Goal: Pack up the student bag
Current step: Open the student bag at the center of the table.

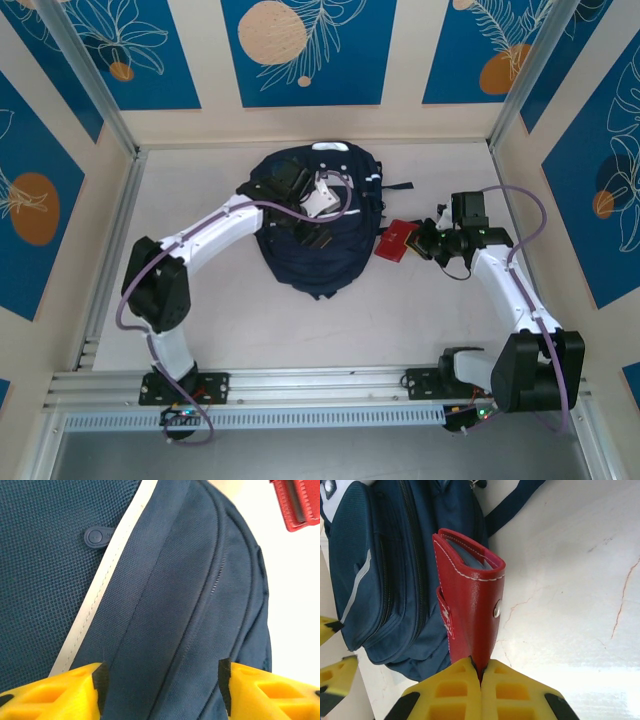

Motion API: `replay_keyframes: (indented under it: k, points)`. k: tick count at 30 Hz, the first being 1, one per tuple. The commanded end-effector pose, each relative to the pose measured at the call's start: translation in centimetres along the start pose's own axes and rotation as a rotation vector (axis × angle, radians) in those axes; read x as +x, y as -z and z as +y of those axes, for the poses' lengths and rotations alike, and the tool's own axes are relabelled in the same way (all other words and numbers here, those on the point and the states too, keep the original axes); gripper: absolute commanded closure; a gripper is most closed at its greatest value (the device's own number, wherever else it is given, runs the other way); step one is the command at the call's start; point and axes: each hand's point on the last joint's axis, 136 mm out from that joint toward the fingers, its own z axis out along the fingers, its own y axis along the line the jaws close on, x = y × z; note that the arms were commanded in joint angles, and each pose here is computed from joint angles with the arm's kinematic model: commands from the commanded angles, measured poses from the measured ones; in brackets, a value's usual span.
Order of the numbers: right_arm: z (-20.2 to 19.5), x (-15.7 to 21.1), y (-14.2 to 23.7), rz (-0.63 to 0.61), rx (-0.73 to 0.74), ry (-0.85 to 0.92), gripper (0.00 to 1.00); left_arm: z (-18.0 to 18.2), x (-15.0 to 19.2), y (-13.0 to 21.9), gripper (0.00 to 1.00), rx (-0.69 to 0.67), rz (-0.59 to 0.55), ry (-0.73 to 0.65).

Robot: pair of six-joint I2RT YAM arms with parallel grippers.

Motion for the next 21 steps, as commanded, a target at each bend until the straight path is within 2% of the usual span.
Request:
replay_keyframes:
  k: [1,5,10,15,21]
  points:
    - [1.4,0.1,1.0,0.01,-0.053,0.008,1.0,0.4,-0.3,-0.4,0.45,-0.011,0.028,-0.056]
    - [1.5,0.2,1.0,0.014,-0.057,0.004,1.0,1.5,-0.2,-0.8,0.52,-0.063,0.049,-0.054]
    - [1.7,0.3,1.1,0.013,-0.067,-0.005,1.0,2.4,-0.9,-0.3,0.69,-0.119,0.027,-0.052]
    - [2.4,0.4,1.7,0.008,-0.095,0.001,1.0,1.6,-2.4,1.3,0.79,-0.095,-0.044,-0.057]
    - [4.0,0.8,2.7,0.017,-0.168,0.018,1.0,1.9,-4.5,3.8,0.91,-0.146,-0.174,-0.053]
